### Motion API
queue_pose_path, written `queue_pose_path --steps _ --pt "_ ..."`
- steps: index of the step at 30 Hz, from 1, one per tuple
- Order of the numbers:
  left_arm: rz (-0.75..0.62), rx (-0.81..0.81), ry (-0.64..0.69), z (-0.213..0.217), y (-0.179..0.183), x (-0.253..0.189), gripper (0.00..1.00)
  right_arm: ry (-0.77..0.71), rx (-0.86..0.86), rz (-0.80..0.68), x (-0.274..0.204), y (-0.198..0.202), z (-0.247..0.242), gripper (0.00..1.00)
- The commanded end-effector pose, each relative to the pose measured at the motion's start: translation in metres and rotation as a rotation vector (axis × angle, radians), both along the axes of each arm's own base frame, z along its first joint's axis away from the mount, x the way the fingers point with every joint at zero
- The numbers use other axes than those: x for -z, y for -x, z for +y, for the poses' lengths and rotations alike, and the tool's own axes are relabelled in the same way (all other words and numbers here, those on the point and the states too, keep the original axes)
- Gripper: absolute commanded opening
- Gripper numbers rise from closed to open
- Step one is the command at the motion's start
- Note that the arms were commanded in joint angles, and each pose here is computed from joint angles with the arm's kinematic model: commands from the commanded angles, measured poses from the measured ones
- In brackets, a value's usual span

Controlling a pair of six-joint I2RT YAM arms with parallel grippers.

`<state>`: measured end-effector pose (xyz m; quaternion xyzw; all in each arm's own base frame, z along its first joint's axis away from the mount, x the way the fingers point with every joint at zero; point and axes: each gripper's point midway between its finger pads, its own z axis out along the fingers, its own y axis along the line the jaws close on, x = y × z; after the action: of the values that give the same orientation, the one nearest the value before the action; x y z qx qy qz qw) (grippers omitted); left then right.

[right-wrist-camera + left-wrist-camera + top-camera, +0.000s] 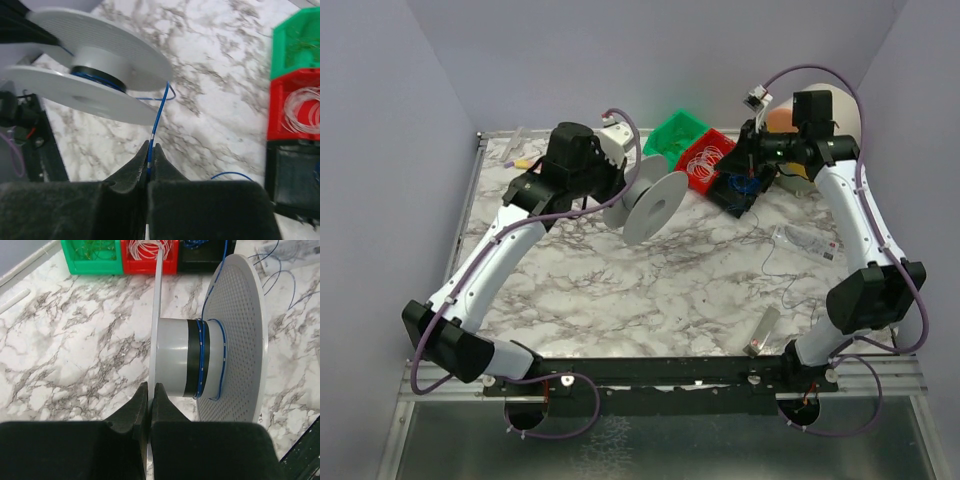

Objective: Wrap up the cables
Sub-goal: Wrap the cable around the cable reel.

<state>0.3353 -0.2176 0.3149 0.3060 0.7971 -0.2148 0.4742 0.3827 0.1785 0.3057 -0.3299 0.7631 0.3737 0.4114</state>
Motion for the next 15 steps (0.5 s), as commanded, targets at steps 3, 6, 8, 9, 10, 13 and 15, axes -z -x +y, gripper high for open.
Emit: queue_pose_path --steps 3,6,8,9,10,13,15 --pt "-0.09 -0.191 -0.088 0.006 -0.031 0.005 0.0 -0.215 -0.226 0.057 -0.047 0.061 0.046 0.01" --pt "-0.078 -0.298 -0.125 0.017 -0.046 0.018 0.0 -0.249 -0.307 0.049 -0.057 0.078 0.069 0.0" --pt "-0.061 -0.339 -0.125 0.017 -0.054 0.026 0.0 -0.257 -0.371 0.066 -0.058 0.094 0.09 0.0" --pt "-0.048 -0.351 -0.121 0.016 -0.056 0.029 0.0 -0.258 -0.412 0.072 -0.056 0.103 0.1 0.0" --pt "-0.041 -0.353 -0.123 0.015 -0.059 0.033 0.0 -0.262 -0.456 0.071 -0.055 0.112 0.109 0.0" --pt "-0.008 -0.372 -0.089 0.01 -0.063 0.039 0.0 -0.244 -0.538 0.057 -0.042 0.13 0.131 0.0" --pt "-0.003 -0.383 -0.069 0.01 -0.067 0.037 0.0 -0.225 -0.582 0.06 -0.027 0.137 0.141 0.01"
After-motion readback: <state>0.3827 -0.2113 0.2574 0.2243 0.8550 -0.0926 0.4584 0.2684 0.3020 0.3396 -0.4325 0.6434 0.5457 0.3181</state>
